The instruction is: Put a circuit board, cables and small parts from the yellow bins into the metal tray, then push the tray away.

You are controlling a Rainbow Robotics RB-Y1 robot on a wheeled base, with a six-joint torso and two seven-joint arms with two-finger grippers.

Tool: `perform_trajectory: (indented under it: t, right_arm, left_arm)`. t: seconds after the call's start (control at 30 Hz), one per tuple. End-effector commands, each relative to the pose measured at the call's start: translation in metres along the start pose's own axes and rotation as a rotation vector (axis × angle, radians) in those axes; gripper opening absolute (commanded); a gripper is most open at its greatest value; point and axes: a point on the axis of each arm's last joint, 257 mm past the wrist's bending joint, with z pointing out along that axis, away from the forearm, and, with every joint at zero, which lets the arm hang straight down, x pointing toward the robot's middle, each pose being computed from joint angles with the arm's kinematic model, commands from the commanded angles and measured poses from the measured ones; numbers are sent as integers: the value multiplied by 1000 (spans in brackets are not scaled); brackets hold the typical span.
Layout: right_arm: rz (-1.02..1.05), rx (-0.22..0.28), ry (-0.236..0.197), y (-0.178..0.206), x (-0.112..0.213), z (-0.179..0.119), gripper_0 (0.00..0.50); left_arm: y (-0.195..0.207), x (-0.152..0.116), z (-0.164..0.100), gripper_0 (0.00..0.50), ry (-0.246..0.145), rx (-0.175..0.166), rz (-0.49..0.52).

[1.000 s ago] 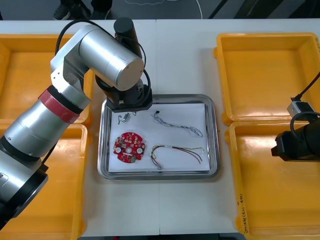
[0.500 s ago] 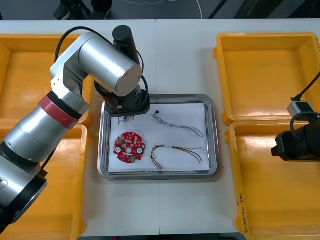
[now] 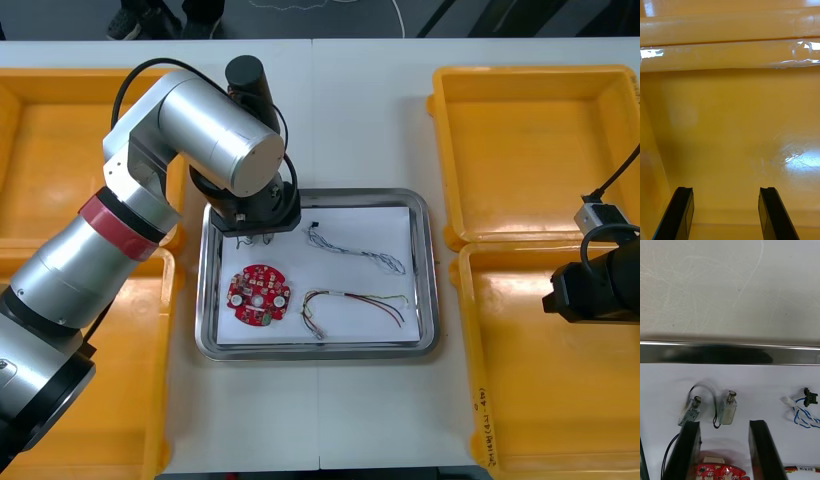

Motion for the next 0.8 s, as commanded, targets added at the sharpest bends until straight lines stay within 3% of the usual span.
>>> perform_trajectory:
  t: [0.03,0.27,0.43,0.8]
  right_arm:
    - [8,3,-7,-7,1,-4,500]
    - [5,5,-8,-7,1,-5,500]
    - [5,3,-7,-7,1,-4,500]
    - [4,0,-4,-6,2,-4,500]
  left_arm:
    - [-20,11,3,500,4,27,26]
    - [-21,6,-3,500,-14,29,26]
    - [-15,-5,-18,500,-47,27,14]
    - [11,-31,-90,500,-139,35,-29]
